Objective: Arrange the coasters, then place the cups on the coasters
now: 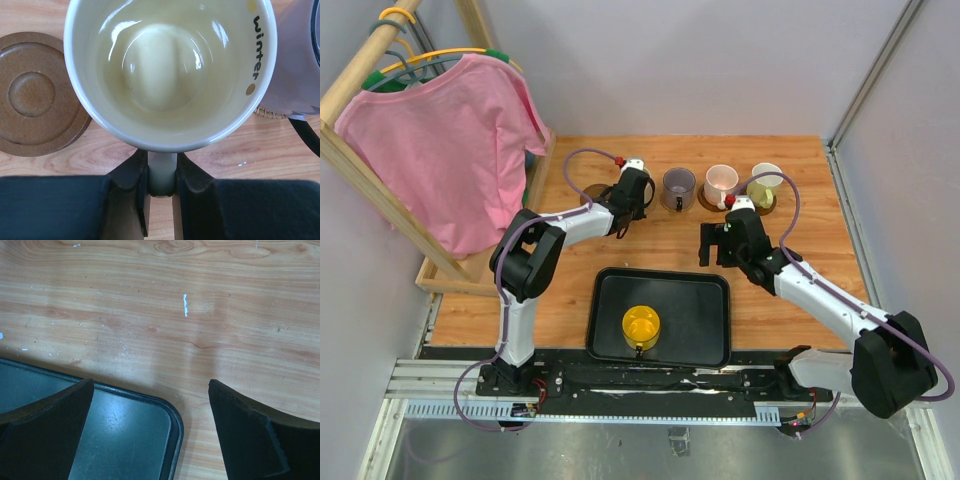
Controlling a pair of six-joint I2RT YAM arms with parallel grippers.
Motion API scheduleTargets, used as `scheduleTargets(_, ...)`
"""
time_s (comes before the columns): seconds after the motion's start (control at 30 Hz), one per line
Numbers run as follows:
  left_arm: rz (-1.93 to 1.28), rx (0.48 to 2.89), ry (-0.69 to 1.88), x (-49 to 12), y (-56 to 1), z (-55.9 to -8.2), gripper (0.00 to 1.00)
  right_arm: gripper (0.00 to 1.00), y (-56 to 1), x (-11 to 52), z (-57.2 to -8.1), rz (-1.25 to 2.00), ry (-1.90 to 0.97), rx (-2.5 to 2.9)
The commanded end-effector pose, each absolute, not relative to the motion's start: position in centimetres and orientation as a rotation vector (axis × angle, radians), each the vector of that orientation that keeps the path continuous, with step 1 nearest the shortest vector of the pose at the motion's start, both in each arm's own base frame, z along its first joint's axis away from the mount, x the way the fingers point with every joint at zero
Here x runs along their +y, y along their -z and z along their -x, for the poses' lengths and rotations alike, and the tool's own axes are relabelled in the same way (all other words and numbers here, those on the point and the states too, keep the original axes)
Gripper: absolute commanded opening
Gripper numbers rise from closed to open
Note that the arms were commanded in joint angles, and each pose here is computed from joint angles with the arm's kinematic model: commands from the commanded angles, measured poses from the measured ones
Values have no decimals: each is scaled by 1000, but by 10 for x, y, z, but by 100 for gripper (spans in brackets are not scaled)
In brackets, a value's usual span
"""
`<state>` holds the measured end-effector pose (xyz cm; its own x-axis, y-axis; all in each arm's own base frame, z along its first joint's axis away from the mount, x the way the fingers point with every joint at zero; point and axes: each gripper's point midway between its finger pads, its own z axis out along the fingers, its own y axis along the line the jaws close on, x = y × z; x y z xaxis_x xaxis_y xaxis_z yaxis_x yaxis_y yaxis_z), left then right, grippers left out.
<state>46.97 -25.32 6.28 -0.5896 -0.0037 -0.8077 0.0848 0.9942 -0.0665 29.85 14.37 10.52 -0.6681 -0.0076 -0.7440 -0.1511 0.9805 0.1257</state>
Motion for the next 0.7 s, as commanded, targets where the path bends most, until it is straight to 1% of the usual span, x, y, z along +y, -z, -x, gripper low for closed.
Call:
scheduleTargets(0.0, -1, 2103, 153, -256, -85, -484, 1, 99, -115, 146, -308, 99, -244, 2267)
scheduleTargets(0.57, 5, 2130, 146, -253, -70, -478, 0, 99, -112, 149, -306, 100, -262, 2279)
scheduleTargets(0.67, 1, 2136, 152, -254, -69, -477, 4, 99, -111, 148, -305, 98, -263, 2281)
